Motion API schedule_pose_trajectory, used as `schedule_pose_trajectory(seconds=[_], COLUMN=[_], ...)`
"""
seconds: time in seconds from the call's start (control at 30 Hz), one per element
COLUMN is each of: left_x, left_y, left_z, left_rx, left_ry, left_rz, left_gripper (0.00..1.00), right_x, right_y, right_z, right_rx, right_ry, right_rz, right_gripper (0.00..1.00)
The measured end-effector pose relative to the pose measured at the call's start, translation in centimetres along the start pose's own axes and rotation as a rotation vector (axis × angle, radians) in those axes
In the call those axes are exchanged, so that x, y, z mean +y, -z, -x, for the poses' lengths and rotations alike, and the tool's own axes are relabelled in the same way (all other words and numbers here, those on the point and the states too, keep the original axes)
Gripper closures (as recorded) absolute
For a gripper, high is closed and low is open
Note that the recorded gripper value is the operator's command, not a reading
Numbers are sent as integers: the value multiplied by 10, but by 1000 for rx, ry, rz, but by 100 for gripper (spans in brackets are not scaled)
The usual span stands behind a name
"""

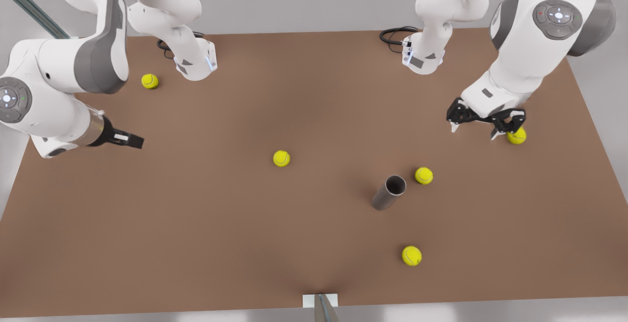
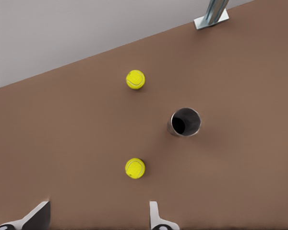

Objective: Put the tennis tube upright

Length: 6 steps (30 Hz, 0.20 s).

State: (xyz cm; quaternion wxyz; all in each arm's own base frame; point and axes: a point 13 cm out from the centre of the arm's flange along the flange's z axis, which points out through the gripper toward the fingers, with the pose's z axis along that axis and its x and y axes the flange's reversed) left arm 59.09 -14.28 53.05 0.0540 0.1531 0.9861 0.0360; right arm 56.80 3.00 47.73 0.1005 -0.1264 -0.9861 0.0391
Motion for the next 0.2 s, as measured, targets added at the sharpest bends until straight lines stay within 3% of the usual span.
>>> schedule_pose_trajectory(seconds=[0.2], left_x=[4], left_y=[-32], left_z=[2], left_rx=[57], left_ry=[26], left_rz=[0], left_gripper=[0], right_x=[-6], right_y=[-3], right_z=[-2], right_rx=[0], right_ry=[5], right_rz=[1], right_gripper=[0])
